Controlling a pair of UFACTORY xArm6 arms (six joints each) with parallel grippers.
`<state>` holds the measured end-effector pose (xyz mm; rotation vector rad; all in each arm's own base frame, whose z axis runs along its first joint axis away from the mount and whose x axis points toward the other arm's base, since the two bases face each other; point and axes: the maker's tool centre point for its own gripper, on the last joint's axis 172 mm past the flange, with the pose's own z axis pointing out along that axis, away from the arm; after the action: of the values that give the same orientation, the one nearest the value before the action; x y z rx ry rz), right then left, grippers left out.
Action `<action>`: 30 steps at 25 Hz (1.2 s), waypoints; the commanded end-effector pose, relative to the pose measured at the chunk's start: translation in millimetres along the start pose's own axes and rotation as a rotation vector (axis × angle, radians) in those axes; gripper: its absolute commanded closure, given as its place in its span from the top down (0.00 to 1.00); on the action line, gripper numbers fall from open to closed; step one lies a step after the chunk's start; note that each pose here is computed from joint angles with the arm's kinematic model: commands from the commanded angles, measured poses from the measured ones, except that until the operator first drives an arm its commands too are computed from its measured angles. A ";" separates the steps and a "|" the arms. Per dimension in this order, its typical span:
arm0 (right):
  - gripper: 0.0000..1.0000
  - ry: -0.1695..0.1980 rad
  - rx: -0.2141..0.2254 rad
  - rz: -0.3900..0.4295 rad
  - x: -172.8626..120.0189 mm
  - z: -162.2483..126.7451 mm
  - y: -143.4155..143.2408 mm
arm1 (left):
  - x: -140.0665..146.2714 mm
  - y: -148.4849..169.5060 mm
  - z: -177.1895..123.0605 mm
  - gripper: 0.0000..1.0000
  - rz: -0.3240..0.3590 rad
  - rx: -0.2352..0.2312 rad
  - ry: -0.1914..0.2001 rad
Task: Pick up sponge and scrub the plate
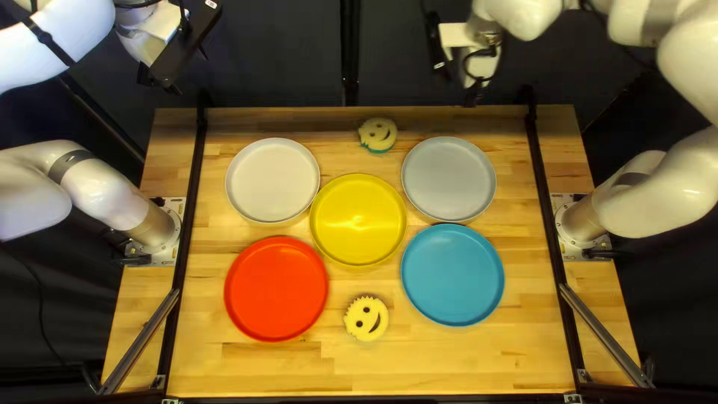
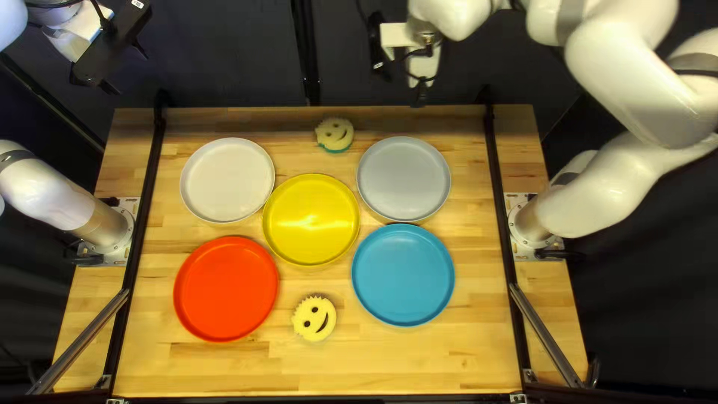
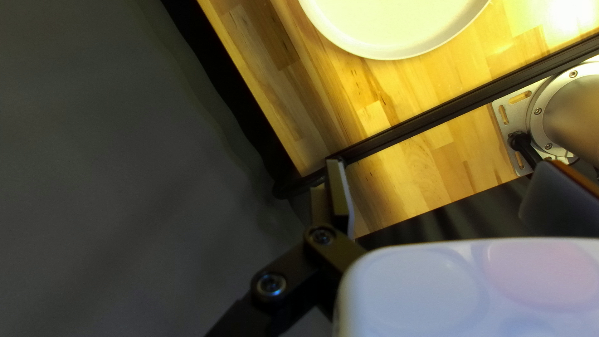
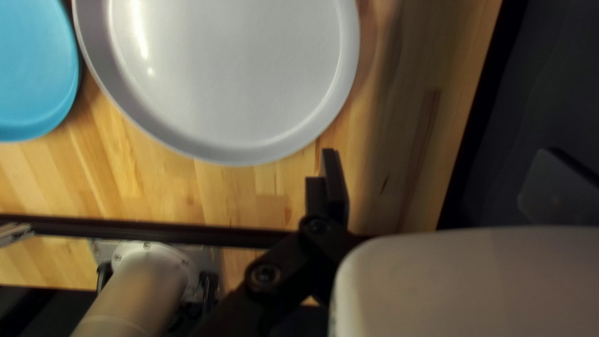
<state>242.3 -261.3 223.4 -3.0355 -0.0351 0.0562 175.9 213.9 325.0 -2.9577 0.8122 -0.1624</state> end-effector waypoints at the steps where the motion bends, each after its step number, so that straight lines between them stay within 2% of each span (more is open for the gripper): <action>1: 1.00 -0.014 -0.007 0.046 -64.2 -36.2 -14.5 | 0.0 0.0 0.0 1.00 0.000 0.000 0.000; 6: 1.00 -0.006 -0.050 0.117 -103.8 -63.7 -28.2 | 0.0 0.0 0.0 1.00 0.000 0.000 0.000; 10: 1.00 0.001 -0.083 0.162 -120.5 -79.8 -39.6 | 0.0 0.0 0.0 1.00 0.000 0.000 0.000; 13: 1.00 0.008 -0.102 0.170 -113.0 -78.3 -51.5 | 0.0 0.0 0.0 1.00 0.000 0.000 0.000; 18: 1.00 0.014 -0.105 0.143 -88.8 -61.7 -53.2 | 0.0 0.0 0.0 1.00 0.000 0.000 0.000; 30: 1.00 0.014 -0.105 0.143 -88.8 -61.7 -53.2 | 0.0 0.0 0.0 1.00 0.000 0.000 0.000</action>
<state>154.8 -217.1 293.4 -3.1378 0.1859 0.0453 175.9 213.9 325.0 -2.9577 0.8122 -0.1624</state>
